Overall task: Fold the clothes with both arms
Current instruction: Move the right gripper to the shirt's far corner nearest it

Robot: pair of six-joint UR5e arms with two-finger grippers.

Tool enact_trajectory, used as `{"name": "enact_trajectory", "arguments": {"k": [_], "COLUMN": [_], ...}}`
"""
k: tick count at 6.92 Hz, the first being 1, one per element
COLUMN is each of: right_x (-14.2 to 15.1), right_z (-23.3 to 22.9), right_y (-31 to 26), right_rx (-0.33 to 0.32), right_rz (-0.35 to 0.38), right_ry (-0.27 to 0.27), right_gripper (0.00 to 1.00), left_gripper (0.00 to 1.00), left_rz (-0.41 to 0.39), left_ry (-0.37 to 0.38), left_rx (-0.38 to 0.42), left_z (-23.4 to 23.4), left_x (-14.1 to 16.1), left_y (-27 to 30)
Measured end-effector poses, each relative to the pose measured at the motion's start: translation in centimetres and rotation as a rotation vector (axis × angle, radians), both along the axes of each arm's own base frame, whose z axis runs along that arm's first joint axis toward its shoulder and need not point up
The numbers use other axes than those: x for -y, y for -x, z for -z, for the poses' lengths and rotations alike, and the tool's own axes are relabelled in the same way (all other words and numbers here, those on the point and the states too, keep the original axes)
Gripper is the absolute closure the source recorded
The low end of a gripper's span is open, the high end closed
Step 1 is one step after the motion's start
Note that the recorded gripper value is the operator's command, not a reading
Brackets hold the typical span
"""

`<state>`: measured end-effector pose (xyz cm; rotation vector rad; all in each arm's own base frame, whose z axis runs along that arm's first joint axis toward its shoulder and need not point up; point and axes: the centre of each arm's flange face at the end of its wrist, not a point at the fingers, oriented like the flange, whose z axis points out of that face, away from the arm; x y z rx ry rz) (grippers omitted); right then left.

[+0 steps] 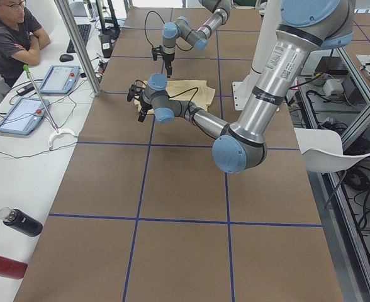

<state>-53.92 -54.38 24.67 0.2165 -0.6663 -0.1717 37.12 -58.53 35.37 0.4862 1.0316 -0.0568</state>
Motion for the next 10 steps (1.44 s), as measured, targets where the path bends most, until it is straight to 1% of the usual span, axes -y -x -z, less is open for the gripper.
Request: {"name": "enact_trajectory", "arguments": {"k": [1,2,7,8,10], "right_x": [1.0,1.6,2.5,2.8,4.9], "right_z": [0.3,-0.2,-3.9,-4.3,-5.5], "right_y": [1.2,2.1,3.6,3.4,0.7], "right_rx": [0.013,0.012,-0.034,-0.036,-0.019], "right_rz": [-0.003,-0.004,0.003,0.003,-0.003], "right_ry": [-0.009,-0.008,0.037,0.047,0.092], "right_gripper": [0.0,0.0,0.0,0.0,0.0], "left_gripper": [0.0,0.0,0.0,0.0,0.0], "left_rz": [0.0,0.0,-0.001,-0.001,-0.002], "left_ry": [-0.001,0.0,0.0,0.0,0.0], "left_rx": [0.0,0.0,0.0,0.0,0.001], "left_z": [0.0,0.0,0.1,0.1,0.0], "left_x": [0.0,0.0,0.0,0.0,-0.1], "left_y": [0.0,0.0,0.0,0.0,0.0]}}
